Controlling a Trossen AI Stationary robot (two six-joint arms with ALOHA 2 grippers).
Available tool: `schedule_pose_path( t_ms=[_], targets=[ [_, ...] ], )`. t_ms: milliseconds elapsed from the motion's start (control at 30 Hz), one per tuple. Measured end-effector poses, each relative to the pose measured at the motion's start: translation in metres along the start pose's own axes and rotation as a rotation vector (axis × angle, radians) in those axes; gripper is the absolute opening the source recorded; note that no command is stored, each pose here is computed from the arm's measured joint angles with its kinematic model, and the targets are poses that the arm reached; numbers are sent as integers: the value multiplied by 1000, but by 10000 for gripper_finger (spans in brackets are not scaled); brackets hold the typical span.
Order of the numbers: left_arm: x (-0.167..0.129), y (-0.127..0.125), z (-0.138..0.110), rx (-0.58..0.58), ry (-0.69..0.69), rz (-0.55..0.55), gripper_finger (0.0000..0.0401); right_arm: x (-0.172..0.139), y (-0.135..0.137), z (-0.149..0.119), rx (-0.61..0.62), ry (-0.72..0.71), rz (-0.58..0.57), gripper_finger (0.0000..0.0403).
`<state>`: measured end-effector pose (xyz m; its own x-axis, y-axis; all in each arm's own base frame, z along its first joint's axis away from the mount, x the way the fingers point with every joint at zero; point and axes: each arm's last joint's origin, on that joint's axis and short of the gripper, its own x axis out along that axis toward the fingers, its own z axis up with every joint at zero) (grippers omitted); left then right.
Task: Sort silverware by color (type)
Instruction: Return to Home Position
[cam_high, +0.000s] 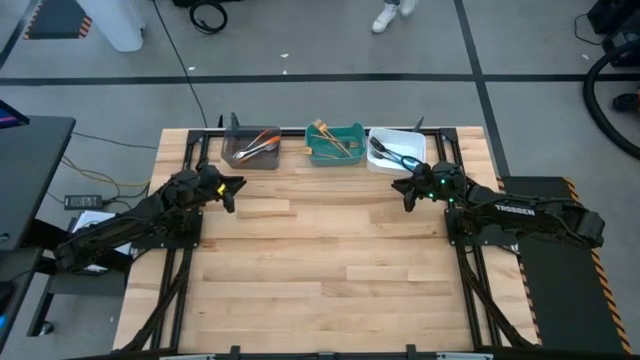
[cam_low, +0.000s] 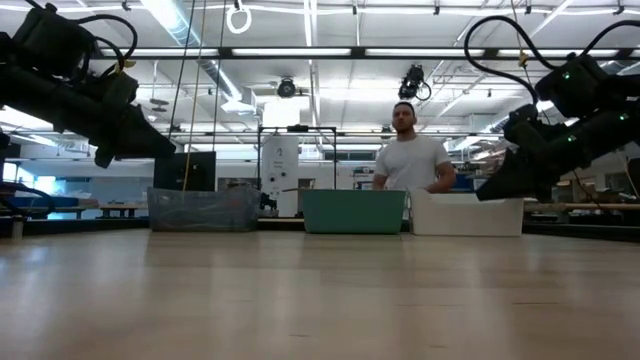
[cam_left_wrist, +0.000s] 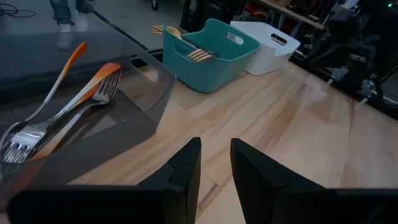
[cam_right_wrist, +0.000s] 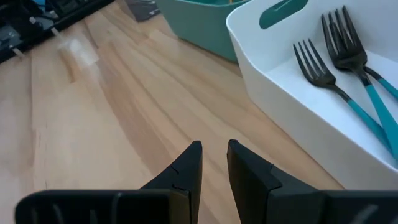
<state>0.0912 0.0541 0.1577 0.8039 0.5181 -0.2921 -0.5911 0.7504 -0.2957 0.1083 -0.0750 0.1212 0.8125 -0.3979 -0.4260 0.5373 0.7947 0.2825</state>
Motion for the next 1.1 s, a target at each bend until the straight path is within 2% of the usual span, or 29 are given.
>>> schedule_pose_path(
  t_ms=[467, 933, 1100],
  targets=[
    [-1, 0, 1, -1, -25, -9, 95, -1, 1, 1, 0, -15, 3, 83],
    [-18, -3, 11, -11, -210, -72, 96, -24, 10, 24, -49, -300, 72, 83],
    [-18, -4, 13, -11, -226, -78, 96, -34, 13, 31, -68, -405, 97, 83]
  ],
)
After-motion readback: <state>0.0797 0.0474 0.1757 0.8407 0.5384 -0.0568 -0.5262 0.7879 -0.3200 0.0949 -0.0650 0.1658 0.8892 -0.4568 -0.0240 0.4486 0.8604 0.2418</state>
